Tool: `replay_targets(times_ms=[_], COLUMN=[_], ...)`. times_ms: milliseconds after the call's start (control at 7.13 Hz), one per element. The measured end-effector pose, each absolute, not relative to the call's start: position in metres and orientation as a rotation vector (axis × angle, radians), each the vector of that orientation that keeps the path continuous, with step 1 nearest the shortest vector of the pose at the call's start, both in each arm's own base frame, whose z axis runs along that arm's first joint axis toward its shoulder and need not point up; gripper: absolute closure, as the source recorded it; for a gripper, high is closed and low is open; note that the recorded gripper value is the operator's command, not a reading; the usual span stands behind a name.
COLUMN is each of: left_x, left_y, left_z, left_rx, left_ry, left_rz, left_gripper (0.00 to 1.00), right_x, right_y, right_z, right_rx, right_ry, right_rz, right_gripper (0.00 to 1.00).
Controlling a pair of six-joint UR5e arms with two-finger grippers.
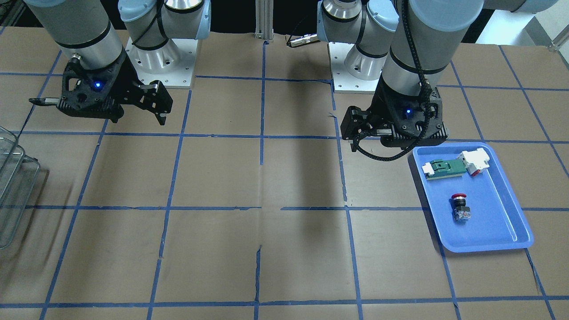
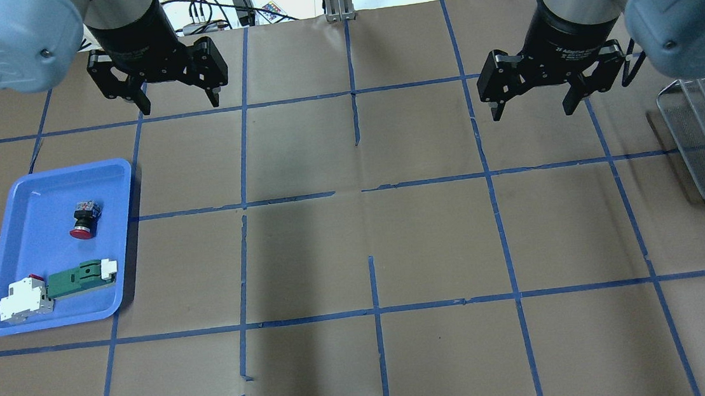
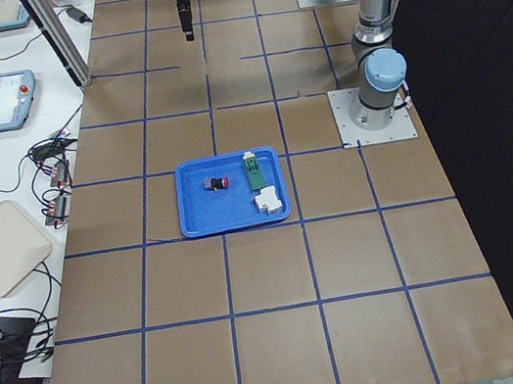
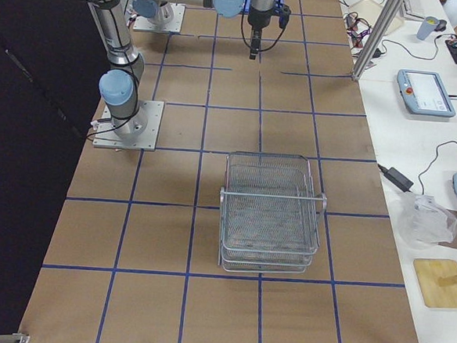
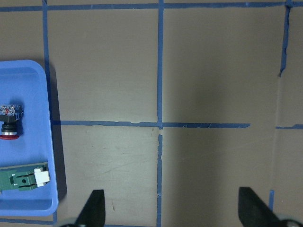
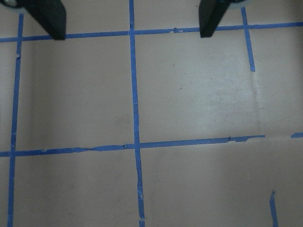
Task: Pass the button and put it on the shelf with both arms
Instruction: 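Reach the left gripper down to the red push button in the blue tray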
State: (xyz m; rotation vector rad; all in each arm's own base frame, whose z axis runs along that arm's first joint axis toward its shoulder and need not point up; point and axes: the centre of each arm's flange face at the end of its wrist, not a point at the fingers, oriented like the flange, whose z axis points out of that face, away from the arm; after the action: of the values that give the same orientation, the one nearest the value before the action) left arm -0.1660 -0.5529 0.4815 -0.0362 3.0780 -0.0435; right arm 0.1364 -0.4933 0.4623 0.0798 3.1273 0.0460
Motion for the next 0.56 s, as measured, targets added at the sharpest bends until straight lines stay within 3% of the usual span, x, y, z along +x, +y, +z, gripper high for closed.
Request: replay_targets(times_ms=[561], left_x=[-0.141], left_y=[-0.562], left_z=[0.479], left_rx=[-0.102], left_ry=[3.074], left_rz=[-0.072], left_gripper=[0.0], right_x=[0.136], right_y=[-0.494], right_z=[0.462], right_rx=[0.079], right_ry=[3.127], right_rz=[0.047], right_gripper=[0.0])
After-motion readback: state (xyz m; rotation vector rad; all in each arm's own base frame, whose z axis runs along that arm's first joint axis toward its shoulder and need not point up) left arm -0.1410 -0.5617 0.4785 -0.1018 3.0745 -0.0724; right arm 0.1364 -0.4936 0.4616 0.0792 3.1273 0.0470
